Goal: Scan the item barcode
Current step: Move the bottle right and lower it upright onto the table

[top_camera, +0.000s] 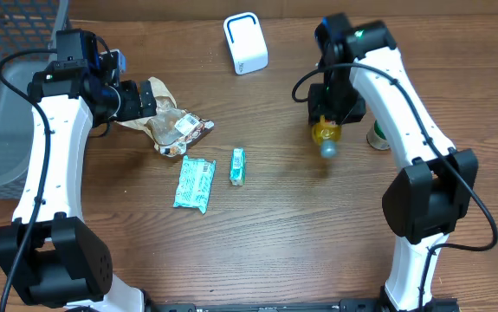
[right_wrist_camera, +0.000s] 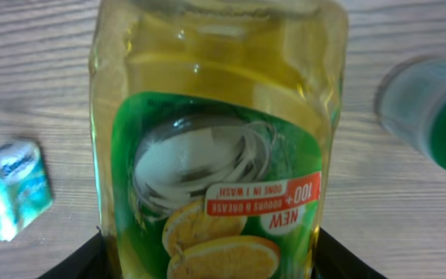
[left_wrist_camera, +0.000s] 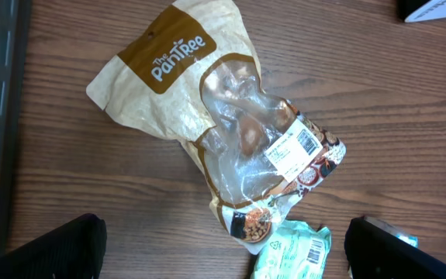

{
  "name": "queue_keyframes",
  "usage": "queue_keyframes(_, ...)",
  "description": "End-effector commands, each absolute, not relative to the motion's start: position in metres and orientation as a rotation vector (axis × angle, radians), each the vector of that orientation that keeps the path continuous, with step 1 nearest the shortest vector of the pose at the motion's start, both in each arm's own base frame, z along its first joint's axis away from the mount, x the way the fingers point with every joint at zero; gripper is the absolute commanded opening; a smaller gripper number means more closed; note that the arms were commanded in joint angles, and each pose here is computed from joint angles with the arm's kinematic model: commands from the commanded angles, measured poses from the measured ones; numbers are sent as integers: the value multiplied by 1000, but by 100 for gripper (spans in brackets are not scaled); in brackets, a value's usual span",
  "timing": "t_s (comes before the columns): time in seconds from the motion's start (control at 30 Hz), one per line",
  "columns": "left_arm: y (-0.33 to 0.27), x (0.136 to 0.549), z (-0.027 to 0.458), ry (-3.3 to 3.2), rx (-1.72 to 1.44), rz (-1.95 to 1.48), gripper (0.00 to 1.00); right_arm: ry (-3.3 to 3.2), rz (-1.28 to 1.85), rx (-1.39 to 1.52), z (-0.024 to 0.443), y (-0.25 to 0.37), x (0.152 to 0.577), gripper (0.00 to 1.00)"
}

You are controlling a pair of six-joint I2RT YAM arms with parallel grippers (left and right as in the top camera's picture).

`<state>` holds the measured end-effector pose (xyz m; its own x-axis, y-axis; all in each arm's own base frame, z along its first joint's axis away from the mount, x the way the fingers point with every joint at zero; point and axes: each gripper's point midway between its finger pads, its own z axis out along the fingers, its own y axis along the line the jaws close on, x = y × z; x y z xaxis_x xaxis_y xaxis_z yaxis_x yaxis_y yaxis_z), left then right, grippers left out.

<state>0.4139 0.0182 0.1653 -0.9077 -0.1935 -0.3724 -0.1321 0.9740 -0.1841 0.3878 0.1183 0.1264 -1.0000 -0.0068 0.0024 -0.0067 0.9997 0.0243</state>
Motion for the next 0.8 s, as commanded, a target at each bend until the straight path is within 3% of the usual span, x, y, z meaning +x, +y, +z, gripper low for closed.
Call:
queue_keyframes(0.0,14,415,168,2718,-180,-225,99,-3128,-59,6,104,120,384,48)
queue_keyframes(0.17,14,415,168,2718,-180,-225,99,-3162,-46,4,62,118,390,48)
queue_keyframes(0.43,14,415,168,2719,-179,-225,100,-3220,-21,2,35,115,398,49)
queue_keyframes(0.57,14,415,168,2719,-179,-225,100,-3224,20,1,31,110,397,66)
queue_keyframes(0.77,14,415,168,2719,-179,-225,99,-3243,17,0,40,111,404,76)
